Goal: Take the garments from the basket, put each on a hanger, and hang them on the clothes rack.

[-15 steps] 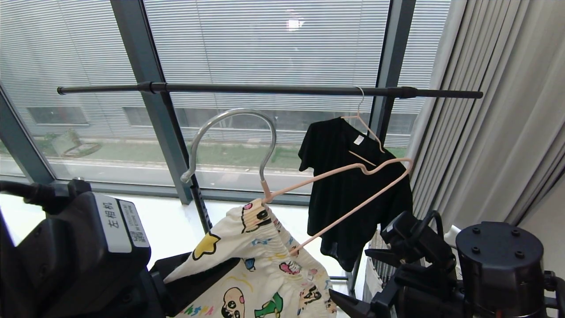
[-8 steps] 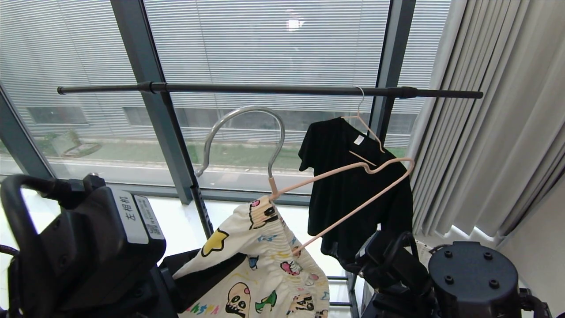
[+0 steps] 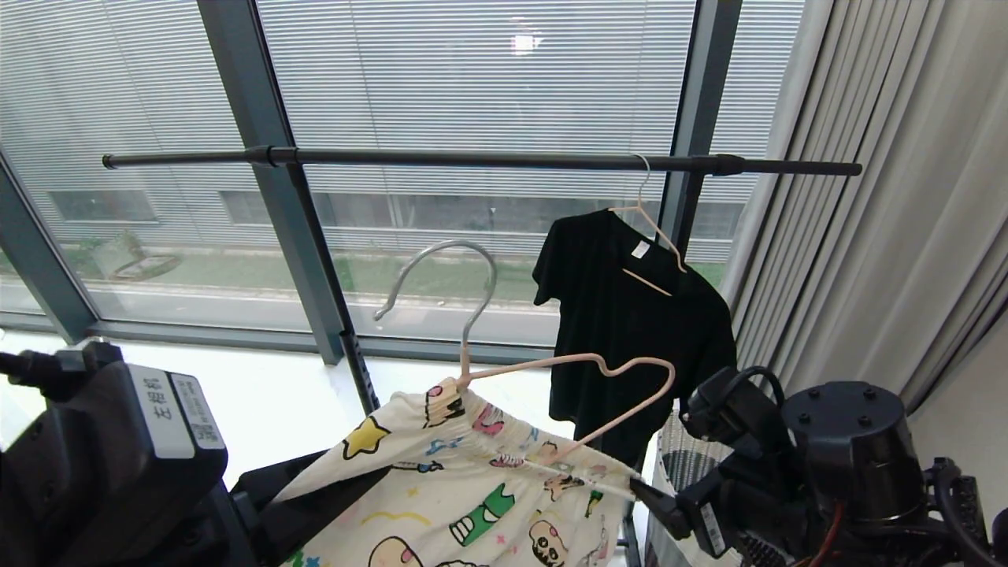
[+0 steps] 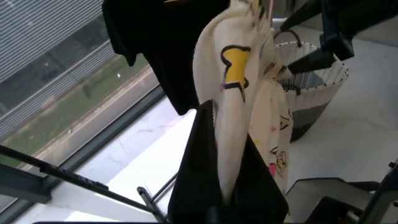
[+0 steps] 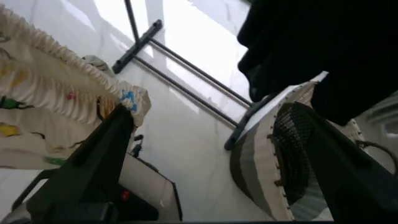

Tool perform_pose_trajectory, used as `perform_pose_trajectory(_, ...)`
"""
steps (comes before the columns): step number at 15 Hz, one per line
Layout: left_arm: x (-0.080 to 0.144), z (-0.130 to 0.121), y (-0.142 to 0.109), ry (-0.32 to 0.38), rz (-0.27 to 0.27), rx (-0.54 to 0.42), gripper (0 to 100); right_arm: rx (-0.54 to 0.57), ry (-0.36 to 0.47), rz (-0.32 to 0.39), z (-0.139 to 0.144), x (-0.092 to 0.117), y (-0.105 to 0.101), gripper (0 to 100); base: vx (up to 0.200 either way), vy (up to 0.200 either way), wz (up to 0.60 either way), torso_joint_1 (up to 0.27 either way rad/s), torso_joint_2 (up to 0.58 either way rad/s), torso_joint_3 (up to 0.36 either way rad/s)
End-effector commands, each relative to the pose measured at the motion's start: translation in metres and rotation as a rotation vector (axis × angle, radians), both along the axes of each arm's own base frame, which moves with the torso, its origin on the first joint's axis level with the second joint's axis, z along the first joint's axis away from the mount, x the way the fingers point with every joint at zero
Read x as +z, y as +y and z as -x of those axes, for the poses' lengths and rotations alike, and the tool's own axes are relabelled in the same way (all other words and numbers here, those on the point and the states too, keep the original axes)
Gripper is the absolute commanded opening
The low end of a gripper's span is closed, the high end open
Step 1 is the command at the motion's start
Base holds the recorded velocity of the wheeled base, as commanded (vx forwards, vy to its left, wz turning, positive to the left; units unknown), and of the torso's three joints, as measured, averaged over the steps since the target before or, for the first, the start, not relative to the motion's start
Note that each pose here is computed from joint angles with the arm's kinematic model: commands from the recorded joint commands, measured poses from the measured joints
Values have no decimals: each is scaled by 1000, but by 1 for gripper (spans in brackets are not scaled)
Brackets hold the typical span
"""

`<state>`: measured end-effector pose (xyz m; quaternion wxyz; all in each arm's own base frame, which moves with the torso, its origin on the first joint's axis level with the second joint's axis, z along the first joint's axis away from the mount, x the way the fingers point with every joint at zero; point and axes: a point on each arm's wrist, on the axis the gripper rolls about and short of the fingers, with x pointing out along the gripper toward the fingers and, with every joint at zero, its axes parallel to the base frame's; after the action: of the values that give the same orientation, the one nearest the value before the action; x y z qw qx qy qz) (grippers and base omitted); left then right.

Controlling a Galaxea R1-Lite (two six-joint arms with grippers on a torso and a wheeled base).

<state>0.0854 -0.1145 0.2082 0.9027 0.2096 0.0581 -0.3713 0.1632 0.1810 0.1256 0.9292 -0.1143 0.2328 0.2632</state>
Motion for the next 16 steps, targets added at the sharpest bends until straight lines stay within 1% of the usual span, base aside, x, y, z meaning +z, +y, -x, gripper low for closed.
perform_pose_trajectory(1,-8,6,10,3,-5,5,0,-81,-57,28,-15,10,-23,100,0,0,0,0,0,0)
perform_pose_trajectory(2,-16,9,14,16,-22,5,0,-98,-79,40,-18,14,-30,100,0,0,0,0,0,0)
perform_pose_trajectory(4,-25,10,15,33,-46,3,0,-114,-103,31,-20,21,-34,100,0,0,0,0,0,0)
perform_pose_trajectory(7,-30,11,16,42,-61,1,0,-122,-128,22,-23,28,-36,100,0,0,0,0,0,0)
perform_pose_trajectory(9,-35,11,16,56,-82,3,0,-123,-165,-11,-26,41,-32,100,0,0,0,0,0,0)
perform_pose_trajectory(10,-44,9,14,81,-119,6,0,-122,-192,-30,-28,54,-31,100,0,0,0,0,0,0)
perform_pose_trajectory(11,-48,7,13,97,-140,15,0,-118,-205,-33,-28,66,-32,100,0,0,0,0,0,0)
perform_pose_trajectory(12,-55,1,12,121,-172,48,0,-108,-216,-36,-24,84,-34,100,0,0,0,0,0,0)
perform_pose_trajectory(13,-58,-4,12,134,-189,83,0,-95,-221,-45,-21,94,-35,100,0,0,0,0,0,0)
perform_pose_trajectory(14,-60,-11,11,151,-203,121,0,-56,-236,-66,-11,109,-36,100,0,0,0,0,0,0)
perform_pose_trajectory(16,-61,-15,10,143,-187,136,0,15,-245,-75,13,119,-38,100,0,0,0,0,0,0)
